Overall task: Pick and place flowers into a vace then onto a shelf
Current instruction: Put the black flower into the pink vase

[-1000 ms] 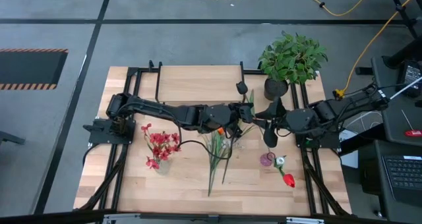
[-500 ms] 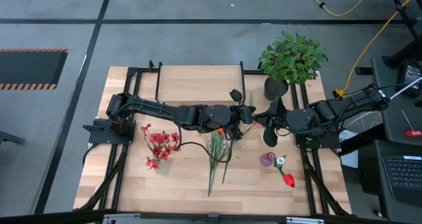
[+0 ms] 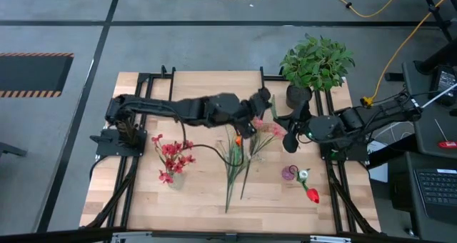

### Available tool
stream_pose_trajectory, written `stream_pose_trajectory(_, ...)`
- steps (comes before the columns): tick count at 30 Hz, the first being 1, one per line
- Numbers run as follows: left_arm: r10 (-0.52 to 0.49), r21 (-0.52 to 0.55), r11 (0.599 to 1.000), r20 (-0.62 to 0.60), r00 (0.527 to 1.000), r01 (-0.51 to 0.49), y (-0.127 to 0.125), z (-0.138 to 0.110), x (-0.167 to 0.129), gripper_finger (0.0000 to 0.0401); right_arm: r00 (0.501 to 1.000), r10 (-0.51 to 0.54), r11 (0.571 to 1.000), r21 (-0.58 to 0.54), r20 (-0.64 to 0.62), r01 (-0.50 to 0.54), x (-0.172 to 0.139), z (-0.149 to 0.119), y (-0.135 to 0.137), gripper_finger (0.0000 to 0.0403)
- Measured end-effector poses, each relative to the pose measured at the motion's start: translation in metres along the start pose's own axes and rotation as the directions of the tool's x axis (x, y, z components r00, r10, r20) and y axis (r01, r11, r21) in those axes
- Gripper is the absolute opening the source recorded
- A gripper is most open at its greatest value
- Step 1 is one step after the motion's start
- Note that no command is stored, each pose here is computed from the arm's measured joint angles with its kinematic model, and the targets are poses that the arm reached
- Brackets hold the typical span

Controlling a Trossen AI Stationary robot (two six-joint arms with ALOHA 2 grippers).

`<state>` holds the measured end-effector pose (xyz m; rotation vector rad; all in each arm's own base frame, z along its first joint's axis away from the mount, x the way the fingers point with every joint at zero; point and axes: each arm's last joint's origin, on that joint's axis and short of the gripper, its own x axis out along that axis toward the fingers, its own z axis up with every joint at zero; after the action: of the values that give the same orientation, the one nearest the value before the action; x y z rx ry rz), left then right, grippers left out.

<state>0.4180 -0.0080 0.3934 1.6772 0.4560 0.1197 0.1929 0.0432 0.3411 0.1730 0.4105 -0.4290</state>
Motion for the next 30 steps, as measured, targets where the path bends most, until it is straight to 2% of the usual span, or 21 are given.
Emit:
stream_pose_trajectory(5,-0.008,-0.137,0.99,0.034,0.999,0.012,0.01,-0.022,-0.014,0.0083,0.999,-0.052,0.998,-0.022,-0.002,0.052,0.006,0.003,-0.009,0.0001)
stream_pose_trajectory(8,-0.007,-0.233,0.972,0.059,0.998,0.021,0.018,-0.045,-0.025,0.0083,0.998,-0.065,0.997,-0.044,0.009,0.065,0.008,0.005,-0.012,0.0001)
stream_pose_trajectory(13,-0.005,-0.41,0.912,0.069,0.998,0.033,0.027,-0.09,-0.042,0.0073,0.997,-0.062,0.996,-0.068,0.044,0.065,0.009,0.01,-0.012,0.0001)
stream_pose_trajectory(18,-0.056,-0.577,0.807,0.132,0.99,0.123,0.024,-0.128,-0.054,0.0051,0.996,-0.014,0.992,-0.126,0.091,0.025,0.01,0.016,-0.008,0.0)
stream_pose_trajectory(20,-0.062,-0.629,0.767,0.125,0.99,0.127,0.022,-0.141,-0.054,0.004,0.993,0.002,0.987,-0.16,0.12,0.017,0.012,0.019,-0.006,0.0)
stream_pose_trajectory(22,-0.064,-0.693,0.709,0.125,0.99,0.133,0.019,-0.154,-0.053,0.0025,0.99,0.008,0.982,-0.189,0.144,0.019,0.016,0.023,-0.005,0.0)
stream_pose_trajectory(27,-0.113,-0.793,0.555,0.228,0.967,0.252,-0.011,-0.183,-0.044,0.0004,0.989,0.0,0.983,-0.182,0.146,0.026,0.039,0.029,-0.013,0.0)
stream_pose_trajectory(30,-0.116,-0.815,0.498,0.274,0.955,0.294,-0.027,-0.193,-0.039,0.0001,0.986,-0.021,0.984,-0.172,0.165,0.049,0.052,0.034,-0.021,0.0)
